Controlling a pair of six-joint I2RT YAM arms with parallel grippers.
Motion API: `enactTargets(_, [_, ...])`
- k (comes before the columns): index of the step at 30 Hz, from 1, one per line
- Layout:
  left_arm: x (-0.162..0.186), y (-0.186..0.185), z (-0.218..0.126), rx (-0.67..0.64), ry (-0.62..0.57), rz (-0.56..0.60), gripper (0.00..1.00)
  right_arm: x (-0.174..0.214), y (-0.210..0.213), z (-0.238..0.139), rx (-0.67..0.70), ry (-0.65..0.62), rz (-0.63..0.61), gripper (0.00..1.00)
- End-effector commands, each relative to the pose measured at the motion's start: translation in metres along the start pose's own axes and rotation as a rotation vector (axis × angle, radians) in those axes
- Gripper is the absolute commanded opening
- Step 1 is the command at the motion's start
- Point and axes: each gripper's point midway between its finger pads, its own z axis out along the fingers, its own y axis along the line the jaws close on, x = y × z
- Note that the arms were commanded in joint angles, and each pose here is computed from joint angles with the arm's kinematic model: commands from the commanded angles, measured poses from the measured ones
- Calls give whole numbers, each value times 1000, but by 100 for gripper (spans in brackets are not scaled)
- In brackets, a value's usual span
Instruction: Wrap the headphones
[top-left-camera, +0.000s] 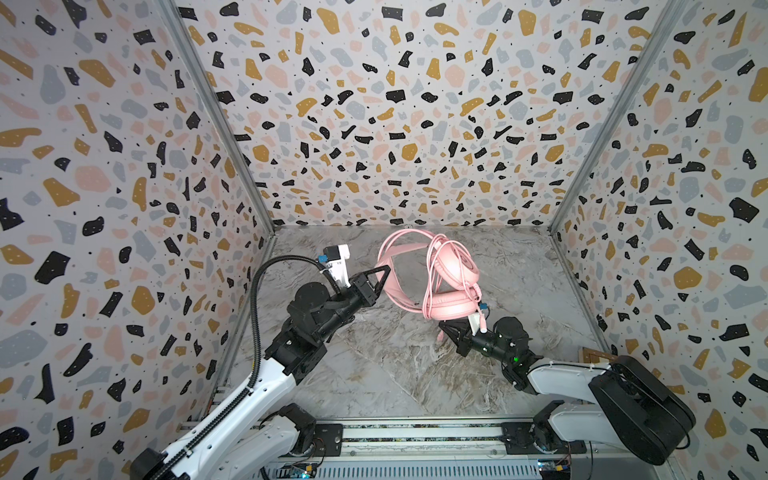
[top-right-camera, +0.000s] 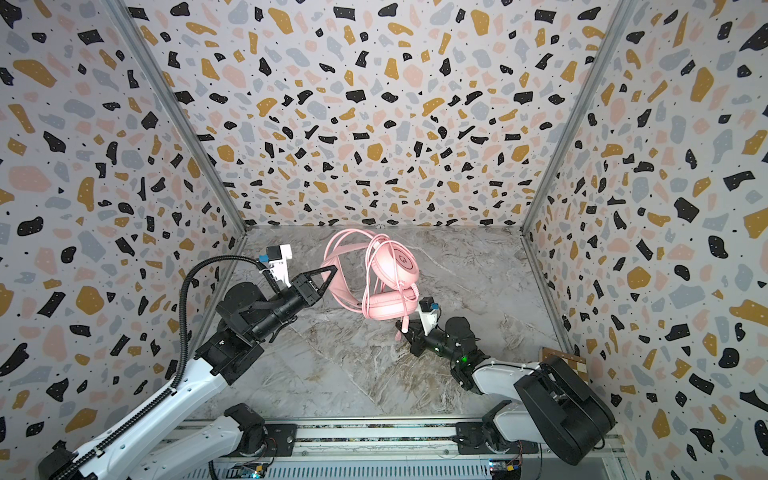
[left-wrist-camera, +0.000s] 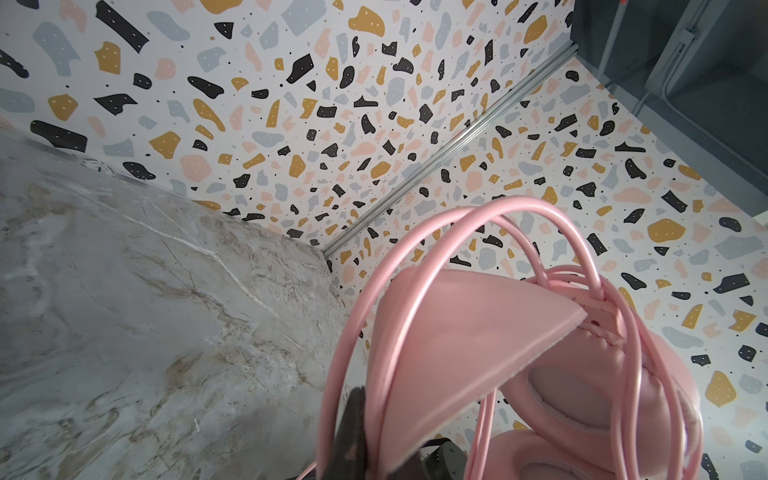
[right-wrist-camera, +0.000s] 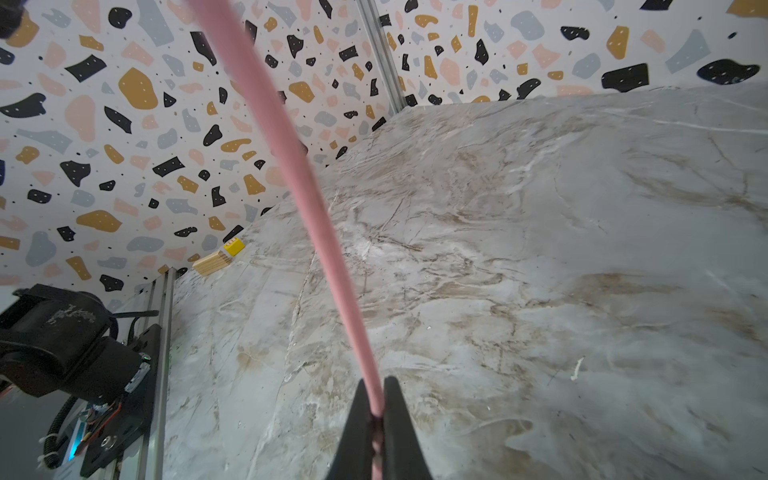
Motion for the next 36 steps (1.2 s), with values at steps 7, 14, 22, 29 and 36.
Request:
enactTargets(7, [-40,-21,-15,65,-224,-22,0,3,32,18,-123,45,-22,0])
enactTargets(14, [-71,14,-20,-147,-406,-26,0,5,59,11,-135,14,29,0])
enactTargets(22, [-61,40,-10,-330,-398,64,0,-35,78,-7,-41,-116,49,0])
enactTargets(29, [-46,68,-8,-535,-344,244,0,-67,75,-9,94,-33,-28,0])
enactTargets(36, [-26,64,12,-566,-259,335,0,-67,70,-1,171,142,-75,0])
